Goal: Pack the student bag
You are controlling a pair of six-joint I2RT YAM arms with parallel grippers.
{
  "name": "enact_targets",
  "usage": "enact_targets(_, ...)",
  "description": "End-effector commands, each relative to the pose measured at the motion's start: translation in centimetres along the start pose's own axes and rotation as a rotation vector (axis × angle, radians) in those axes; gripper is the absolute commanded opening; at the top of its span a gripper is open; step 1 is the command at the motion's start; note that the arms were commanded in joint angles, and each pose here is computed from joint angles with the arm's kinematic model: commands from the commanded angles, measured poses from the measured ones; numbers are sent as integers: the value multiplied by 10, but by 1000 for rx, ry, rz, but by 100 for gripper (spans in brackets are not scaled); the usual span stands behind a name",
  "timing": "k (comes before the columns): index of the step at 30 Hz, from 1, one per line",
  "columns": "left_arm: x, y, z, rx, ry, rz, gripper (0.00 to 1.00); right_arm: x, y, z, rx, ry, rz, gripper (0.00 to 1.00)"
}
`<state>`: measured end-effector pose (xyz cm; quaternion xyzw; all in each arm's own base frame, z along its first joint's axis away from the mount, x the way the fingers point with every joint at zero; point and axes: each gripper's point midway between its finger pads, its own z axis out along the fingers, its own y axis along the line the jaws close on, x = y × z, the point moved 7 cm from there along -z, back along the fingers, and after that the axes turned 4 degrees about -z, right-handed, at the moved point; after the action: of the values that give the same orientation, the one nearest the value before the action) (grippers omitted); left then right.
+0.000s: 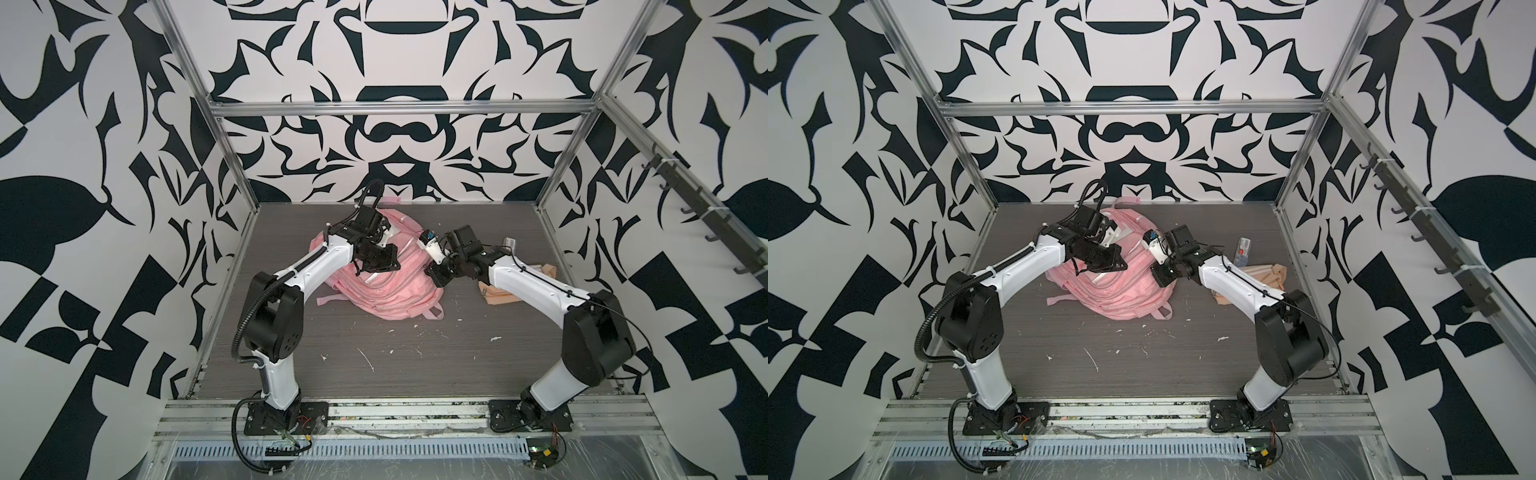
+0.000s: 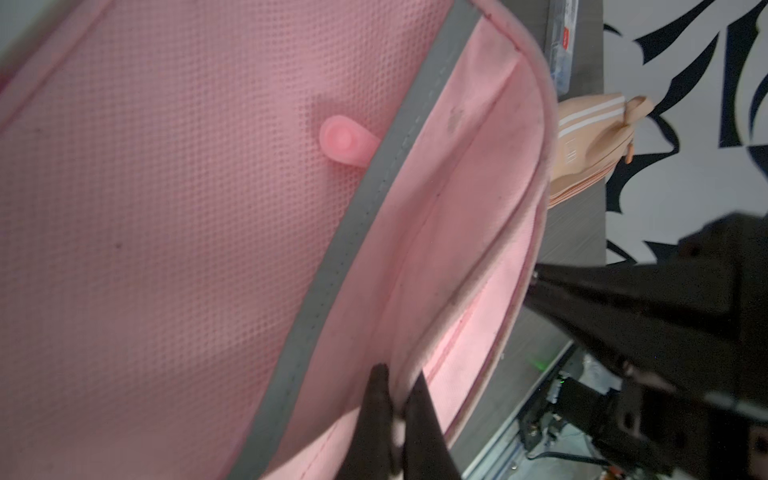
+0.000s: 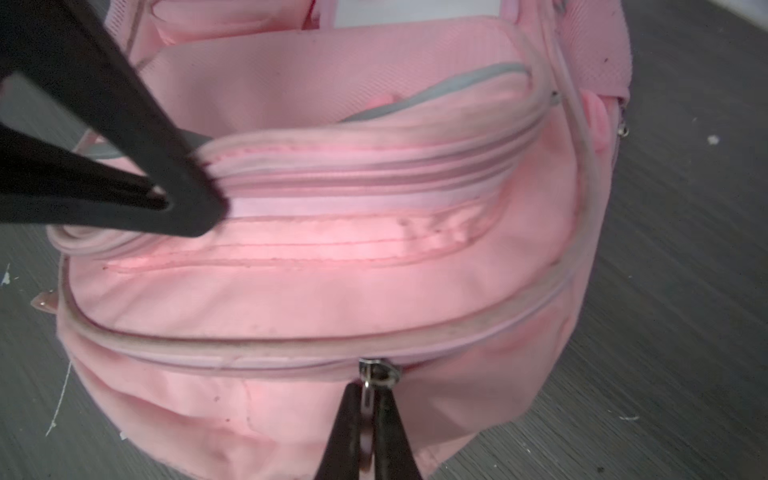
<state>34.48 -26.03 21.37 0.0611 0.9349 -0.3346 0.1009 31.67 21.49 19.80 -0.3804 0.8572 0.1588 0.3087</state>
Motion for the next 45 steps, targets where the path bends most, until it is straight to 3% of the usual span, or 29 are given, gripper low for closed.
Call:
enact_targets(1,-22,-26,-20,77,-37,-131,0,4,39,0,-75,19,-108,0)
enact_targets(10,-50,-49,-38,160,-65,-331,0,-18,100,0,-122,-24,-223,0)
enact_targets(22,-48,-50,-41,353,-122,-646,0,-46,115,15,-114,-273,29,0)
enact_targets(31,-50,-55,-61,368,-209,-720,0,-61,160,18,-213,-303,-47,0)
enact_targets(39,-69,-85,-64,439,-254,-752,0,-60,163,26,-210,-305,-14,0)
enact_targets(45,-60,-76,-59,395,-251,-761,0,-76,165,24,-209,-346,-7,0)
